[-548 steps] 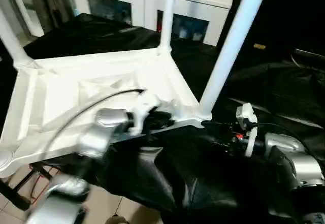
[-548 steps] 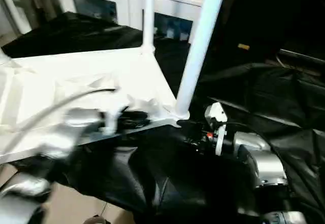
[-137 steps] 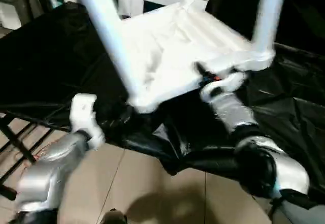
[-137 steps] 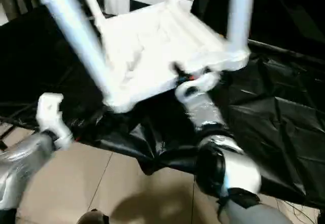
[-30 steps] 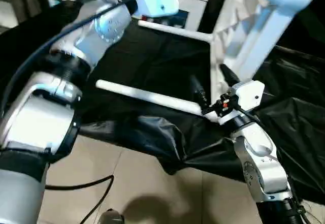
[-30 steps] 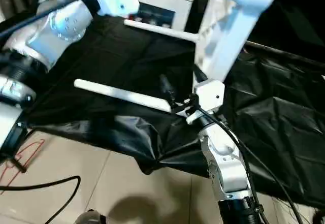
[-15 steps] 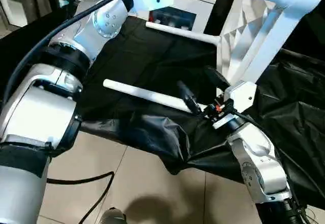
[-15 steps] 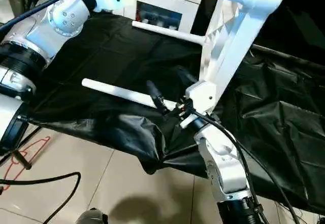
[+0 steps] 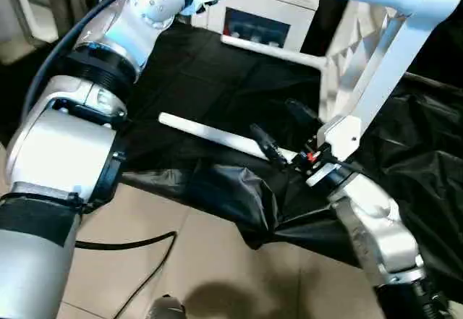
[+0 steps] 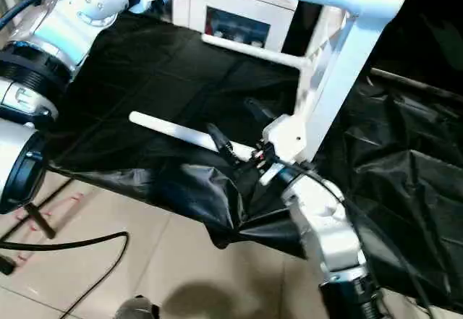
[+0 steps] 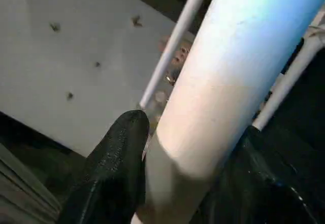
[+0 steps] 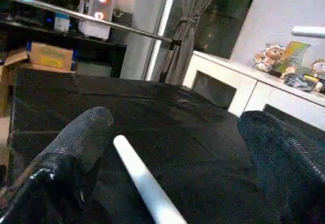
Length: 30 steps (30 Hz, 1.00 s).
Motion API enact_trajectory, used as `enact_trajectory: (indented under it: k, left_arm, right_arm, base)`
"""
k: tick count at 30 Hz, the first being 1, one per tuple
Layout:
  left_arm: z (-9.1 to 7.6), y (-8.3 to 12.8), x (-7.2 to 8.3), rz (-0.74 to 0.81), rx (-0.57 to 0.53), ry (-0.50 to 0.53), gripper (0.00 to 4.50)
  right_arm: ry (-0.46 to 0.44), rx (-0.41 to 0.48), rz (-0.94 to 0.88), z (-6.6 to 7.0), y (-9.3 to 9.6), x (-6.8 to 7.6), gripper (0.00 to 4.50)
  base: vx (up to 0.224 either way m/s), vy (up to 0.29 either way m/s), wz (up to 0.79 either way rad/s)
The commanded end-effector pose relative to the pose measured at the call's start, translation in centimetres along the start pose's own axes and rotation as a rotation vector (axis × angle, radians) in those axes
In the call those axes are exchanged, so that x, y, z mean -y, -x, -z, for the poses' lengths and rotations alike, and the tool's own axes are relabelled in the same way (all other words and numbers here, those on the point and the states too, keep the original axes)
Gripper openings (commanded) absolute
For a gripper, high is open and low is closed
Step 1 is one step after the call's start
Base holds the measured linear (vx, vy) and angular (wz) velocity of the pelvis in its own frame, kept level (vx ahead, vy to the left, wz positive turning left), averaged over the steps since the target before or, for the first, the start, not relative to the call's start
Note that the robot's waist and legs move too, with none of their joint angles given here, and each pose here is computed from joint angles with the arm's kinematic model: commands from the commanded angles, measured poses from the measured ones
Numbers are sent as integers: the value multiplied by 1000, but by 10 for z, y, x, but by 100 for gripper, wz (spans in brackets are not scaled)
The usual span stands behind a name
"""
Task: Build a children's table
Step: Flip table
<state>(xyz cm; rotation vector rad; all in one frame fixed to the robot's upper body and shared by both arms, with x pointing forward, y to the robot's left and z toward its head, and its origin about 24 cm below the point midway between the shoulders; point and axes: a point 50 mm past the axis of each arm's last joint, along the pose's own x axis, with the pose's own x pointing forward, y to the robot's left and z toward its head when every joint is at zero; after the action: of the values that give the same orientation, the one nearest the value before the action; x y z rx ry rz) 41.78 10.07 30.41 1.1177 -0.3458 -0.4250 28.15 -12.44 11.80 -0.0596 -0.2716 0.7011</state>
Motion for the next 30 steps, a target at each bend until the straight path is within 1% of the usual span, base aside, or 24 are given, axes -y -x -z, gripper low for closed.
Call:
enact_trajectory:
  k: [1,2,4,6,7,8,10,12,13,14,15,17,18,20,22,24,26,28,29,30]
  left_arm:
    - [23,1,8,-74,-68,460,214]
    - [24,1,7,-75,-76,479,214]
    - [28,3,6,-101,-86,555,214]
    - [32,4,3,-148,-85,652,214]
    - [33,5,2,-171,-78,670,215]
    - [33,5,2,-171,-78,670,215]
    - [32,6,-1,-202,-54,701,215]
    - [31,7,-3,-217,-28,726,215]
    - [32,9,-1,-228,-4,742,215]
    - [32,10,0,-233,4,750,214]
    - [34,12,5,-228,24,753,214]
    - [36,14,7,-232,37,748,200]
    - [38,17,13,-229,46,748,198]
    - [41,20,18,-229,44,751,191]
    - [44,24,23,-225,36,739,187]
    - [46,29,29,-227,55,723,183]
    - [46,30,30,-226,59,720,179]
    - [48,40,40,-213,96,714,174]
    - [48,40,40,-213,96,714,174]
    - [51,45,45,-203,95,718,171]
  right_arm:
    - [2,-19,27,-1,5,16,443]
    - [3,-24,27,-1,6,18,443]
    - [5,-30,38,-4,9,27,443]
    - [0,-31,53,-8,11,37,443]
    - [-3,-34,57,-9,12,39,443]
    - [-3,-34,57,-9,12,39,443]
    - [-16,-42,61,-8,13,41,443]
    - [-29,-67,76,-3,14,40,443]
    - [-25,-83,116,3,16,40,443]
    - [-19,-87,139,6,17,40,449]
    - [-51,-69,212,10,19,41,449]
    - [-70,-62,276,14,22,42,450]
    - [-94,-46,350,17,24,43,450]
    - [-118,-27,402,19,26,42,450]
    - [-109,-5,420,18,26,39,450]
    - [-110,52,433,13,24,36,450]
    - [-109,55,433,13,24,36,450]
    - [-83,82,446,11,22,33,450]
    - [-83,82,446,11,22,33,450]
    - [-66,86,465,10,23,33,450]
  base:
    - [0,0,0]
    - [0,0,0]
    - [0,0,0]
    - [0,0,0]
    - [0,0,0]
    - [0,0,0]
    - [0,0,0]
    - [0,0,0]
    - [0,0,0]
    - [0,0,0]
    - [0,0,0]
    - [0,0,0]
    - [0,0,0]
    - [0,0,0]
    - [0,0,0]
    - [0,0,0]
    - [0,0,0]
    - [0,0,0]
    - [0,0,0]
    - [0,0,0]
